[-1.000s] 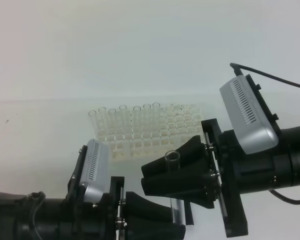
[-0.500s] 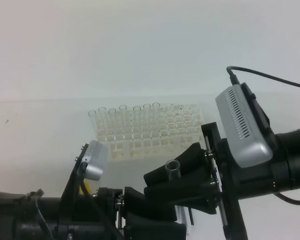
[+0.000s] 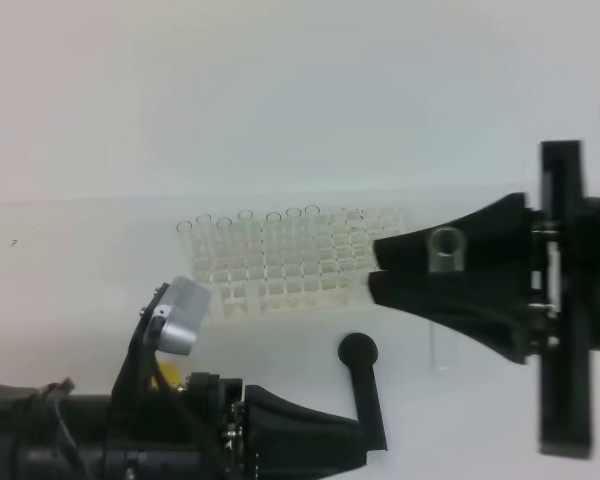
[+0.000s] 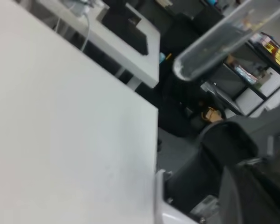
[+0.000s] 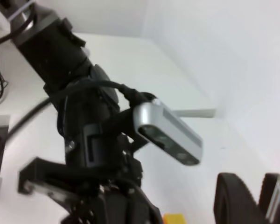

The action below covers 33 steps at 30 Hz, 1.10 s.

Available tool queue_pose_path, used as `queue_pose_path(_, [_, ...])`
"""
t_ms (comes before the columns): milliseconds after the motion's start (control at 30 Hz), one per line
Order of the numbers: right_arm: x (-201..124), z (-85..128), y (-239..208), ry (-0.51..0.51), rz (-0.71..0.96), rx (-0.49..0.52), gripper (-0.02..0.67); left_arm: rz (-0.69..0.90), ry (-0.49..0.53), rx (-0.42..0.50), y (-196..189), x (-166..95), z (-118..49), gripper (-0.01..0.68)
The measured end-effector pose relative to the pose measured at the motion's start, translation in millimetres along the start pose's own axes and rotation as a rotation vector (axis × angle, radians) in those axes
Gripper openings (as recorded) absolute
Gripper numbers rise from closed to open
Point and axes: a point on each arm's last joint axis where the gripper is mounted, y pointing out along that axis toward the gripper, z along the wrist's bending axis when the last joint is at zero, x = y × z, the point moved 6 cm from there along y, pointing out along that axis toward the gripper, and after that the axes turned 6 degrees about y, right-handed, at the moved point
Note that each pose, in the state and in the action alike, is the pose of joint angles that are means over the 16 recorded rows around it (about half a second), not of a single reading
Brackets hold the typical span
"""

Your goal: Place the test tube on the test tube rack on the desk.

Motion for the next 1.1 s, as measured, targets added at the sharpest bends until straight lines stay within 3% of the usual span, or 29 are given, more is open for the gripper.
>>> queue_pose_path(200, [18,12,-32,-0.062,-0.017,-0.063,0.115,-0.046,0.092,0.022,-10,19,-26.9,0.013])
queue_pose_path(333, [24,21,-51,-0.083,-0.014,-0.094,0.115,-0.093,0.185,0.117,-22,35,-43.5,0.002])
queue_pose_path(467, [26,28,-68,-0.088,-0.003,-0.130,0.115,-0.160,0.273,0.334,-44,51,-44.4,0.000])
queue_pose_path(600, [25,32,-80,-0.077,0.006,-0.166,0.115,-0.238,0.322,0.655,-79,66,-29.6,-0.001])
queue_pose_path(733, [21,33,-88,-0.060,0.015,-0.201,0.115,-0.306,0.321,0.974,-122,74,-14.4,-0.001])
queue_pose_path(833, [18,31,-90,-0.048,0.018,-0.228,0.115,-0.336,0.295,1.159,-150,75,-6.8,-0.001])
queue_pose_path(967, [15,27,-92,-0.035,0.015,-0.260,0.115,-0.340,0.273,1.305,-171,72,-1.1,-0.001])
queue_pose_path(1100, [15,23,-92,-0.035,0.007,-0.289,0.115,-0.340,0.266,1.333,-175,71,0.2,-0.001])
